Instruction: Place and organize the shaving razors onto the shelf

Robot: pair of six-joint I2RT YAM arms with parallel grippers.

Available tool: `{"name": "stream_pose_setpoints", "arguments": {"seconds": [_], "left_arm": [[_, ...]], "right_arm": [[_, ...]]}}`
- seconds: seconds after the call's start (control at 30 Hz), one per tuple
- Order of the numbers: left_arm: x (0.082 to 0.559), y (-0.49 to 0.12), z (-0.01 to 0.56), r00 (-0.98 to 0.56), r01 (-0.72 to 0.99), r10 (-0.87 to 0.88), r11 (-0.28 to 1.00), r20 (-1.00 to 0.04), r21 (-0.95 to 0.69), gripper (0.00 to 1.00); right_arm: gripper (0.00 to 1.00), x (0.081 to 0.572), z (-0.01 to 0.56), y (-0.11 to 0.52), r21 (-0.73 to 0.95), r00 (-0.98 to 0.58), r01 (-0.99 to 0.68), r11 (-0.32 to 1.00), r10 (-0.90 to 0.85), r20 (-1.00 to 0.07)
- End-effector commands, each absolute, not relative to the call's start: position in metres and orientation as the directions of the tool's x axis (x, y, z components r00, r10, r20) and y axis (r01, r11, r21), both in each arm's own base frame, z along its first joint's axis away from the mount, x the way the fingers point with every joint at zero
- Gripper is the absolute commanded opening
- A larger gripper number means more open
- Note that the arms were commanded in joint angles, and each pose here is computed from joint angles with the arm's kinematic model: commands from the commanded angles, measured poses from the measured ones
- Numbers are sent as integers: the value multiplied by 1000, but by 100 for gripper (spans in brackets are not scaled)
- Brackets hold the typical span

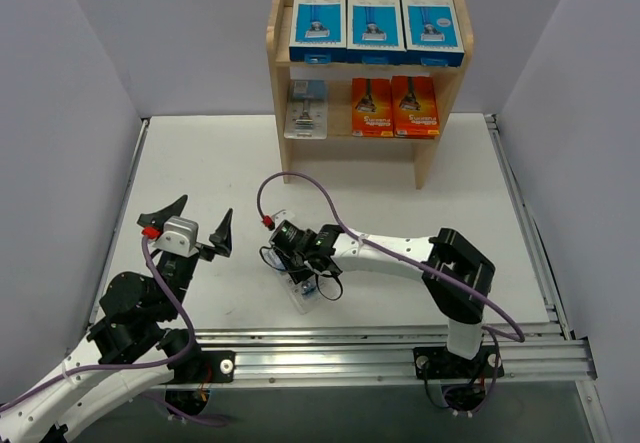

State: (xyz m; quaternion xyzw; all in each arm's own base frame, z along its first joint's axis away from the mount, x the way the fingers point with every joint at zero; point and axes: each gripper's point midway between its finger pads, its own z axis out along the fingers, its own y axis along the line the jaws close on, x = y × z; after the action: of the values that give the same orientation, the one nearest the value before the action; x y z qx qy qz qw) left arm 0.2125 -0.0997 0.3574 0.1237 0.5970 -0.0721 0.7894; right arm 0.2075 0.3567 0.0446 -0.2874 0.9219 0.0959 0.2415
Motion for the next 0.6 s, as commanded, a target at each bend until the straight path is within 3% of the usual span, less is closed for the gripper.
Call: {"name": "stream_pose_setpoints", "arguments": {"seconds": [0.0, 0.1, 0.17, 0.33, 0.37, 0.47, 0.57], "left_arm": [[211, -96, 374, 299, 250, 16, 964, -954, 94, 94], [212, -95, 373, 297, 241, 26, 965, -955, 101, 94], [213, -94, 372, 295, 231, 34, 967, -955, 106, 94], [213, -89, 372, 297, 208, 42, 972, -954, 108, 94], [213, -89, 372, 299, 208, 43, 972, -953, 109, 94], [213, -88, 372, 299, 203, 46, 973, -953, 111, 94], [213, -87, 372, 298, 200, 47, 974, -953, 110, 94]], "right_arm": [[30, 199, 70, 352, 11, -589, -734, 680, -628, -510], [76, 204, 68, 341, -49, -578, -731, 680, -657, -484], [97, 209, 68, 335, -81, -584, -710, 700, -649, -487], [100, 227, 79, 318, -104, -622, -580, 808, -522, -583], [100, 237, 98, 321, -40, -619, -552, 833, -441, -650], [100, 235, 116, 324, 139, -638, -540, 830, -296, -711], [89, 231, 118, 319, 191, -674, -507, 841, -247, -697]]}}
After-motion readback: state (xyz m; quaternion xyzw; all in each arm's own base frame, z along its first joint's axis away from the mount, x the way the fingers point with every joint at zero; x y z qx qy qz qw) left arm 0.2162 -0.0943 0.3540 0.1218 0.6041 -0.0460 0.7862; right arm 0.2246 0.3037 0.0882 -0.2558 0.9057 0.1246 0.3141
